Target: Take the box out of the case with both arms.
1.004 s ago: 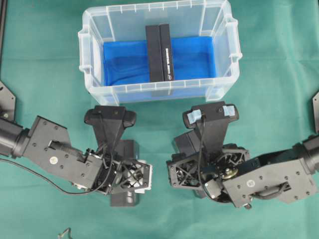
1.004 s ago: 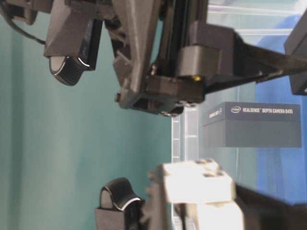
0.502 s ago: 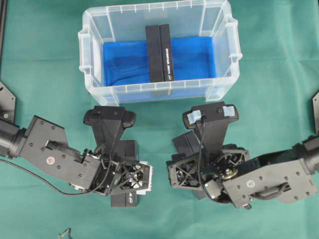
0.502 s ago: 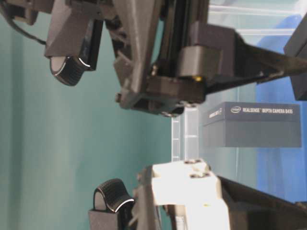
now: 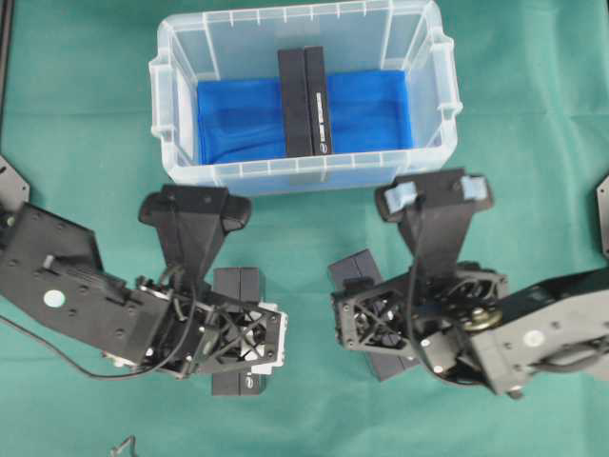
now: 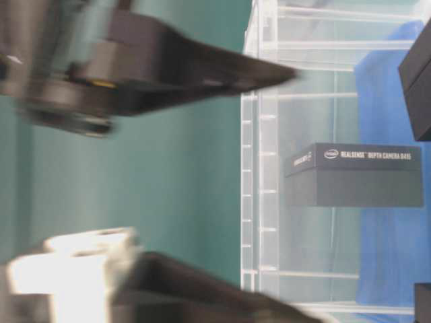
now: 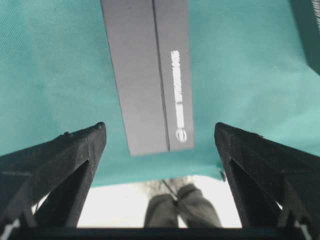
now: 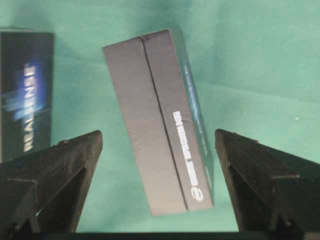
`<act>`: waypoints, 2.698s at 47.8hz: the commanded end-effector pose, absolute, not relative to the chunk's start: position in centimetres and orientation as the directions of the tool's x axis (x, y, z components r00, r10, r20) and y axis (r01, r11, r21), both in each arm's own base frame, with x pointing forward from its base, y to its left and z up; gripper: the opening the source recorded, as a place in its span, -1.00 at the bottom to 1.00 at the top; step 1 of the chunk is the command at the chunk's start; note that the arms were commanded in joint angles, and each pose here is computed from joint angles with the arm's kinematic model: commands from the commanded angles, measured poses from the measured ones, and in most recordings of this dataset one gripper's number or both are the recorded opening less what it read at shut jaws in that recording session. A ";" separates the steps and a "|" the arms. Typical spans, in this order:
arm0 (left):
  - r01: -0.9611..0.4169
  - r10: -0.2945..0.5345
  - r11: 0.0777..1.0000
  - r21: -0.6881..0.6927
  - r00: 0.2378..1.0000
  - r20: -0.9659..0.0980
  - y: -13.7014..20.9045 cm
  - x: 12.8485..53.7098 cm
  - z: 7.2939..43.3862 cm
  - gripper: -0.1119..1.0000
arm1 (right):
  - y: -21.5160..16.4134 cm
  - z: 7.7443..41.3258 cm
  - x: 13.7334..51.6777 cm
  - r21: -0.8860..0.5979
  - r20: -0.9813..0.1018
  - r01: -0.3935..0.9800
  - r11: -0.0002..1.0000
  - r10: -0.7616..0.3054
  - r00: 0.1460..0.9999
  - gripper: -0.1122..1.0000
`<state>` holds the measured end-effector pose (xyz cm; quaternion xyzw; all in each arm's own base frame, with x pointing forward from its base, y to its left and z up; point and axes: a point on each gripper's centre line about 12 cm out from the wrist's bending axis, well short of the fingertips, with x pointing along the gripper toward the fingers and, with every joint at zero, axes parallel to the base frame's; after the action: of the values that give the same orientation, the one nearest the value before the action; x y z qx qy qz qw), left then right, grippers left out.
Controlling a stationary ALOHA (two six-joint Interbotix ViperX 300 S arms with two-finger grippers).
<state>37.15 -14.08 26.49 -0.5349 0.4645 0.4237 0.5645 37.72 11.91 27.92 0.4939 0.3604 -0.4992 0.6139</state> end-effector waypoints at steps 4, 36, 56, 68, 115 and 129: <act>-0.956 -0.025 0.057 -0.287 0.286 -0.958 -13.3 36.5 32.0 0.77 | 11.5 33.4 36.7 0.294 -0.923 0.955 0.031 -0.249 0.292 0.85; -0.964 0.003 0.098 -0.246 0.247 -0.969 -12.3 35.4 37.4 0.77 | 10.9 38.3 35.8 0.251 -0.924 0.966 0.070 -0.280 0.260 0.85; -0.966 0.003 0.112 -0.231 0.233 -0.973 -12.4 34.1 37.7 0.77 | 11.2 38.5 34.3 0.164 -0.951 0.981 0.099 -0.248 0.184 0.85; -0.972 0.008 0.123 -0.200 0.203 -0.979 -11.9 30.9 38.4 0.77 | 10.9 38.8 31.6 0.097 -0.969 0.987 0.127 -0.216 0.123 0.85; -0.987 0.002 0.038 -0.158 0.158 -0.987 -11.3 21.4 36.5 0.77 | 9.0 37.7 23.1 0.128 -0.972 0.989 0.067 -0.189 0.139 0.81; -0.986 0.001 0.036 -0.160 0.161 -0.987 -11.3 21.5 36.6 0.76 | 8.9 37.7 23.1 0.127 -0.972 0.990 0.069 -0.192 0.138 0.81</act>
<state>21.48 -11.32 35.93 -0.5203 0.4707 0.4569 0.5467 23.21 8.91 37.24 0.4623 0.4307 -0.5042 0.5888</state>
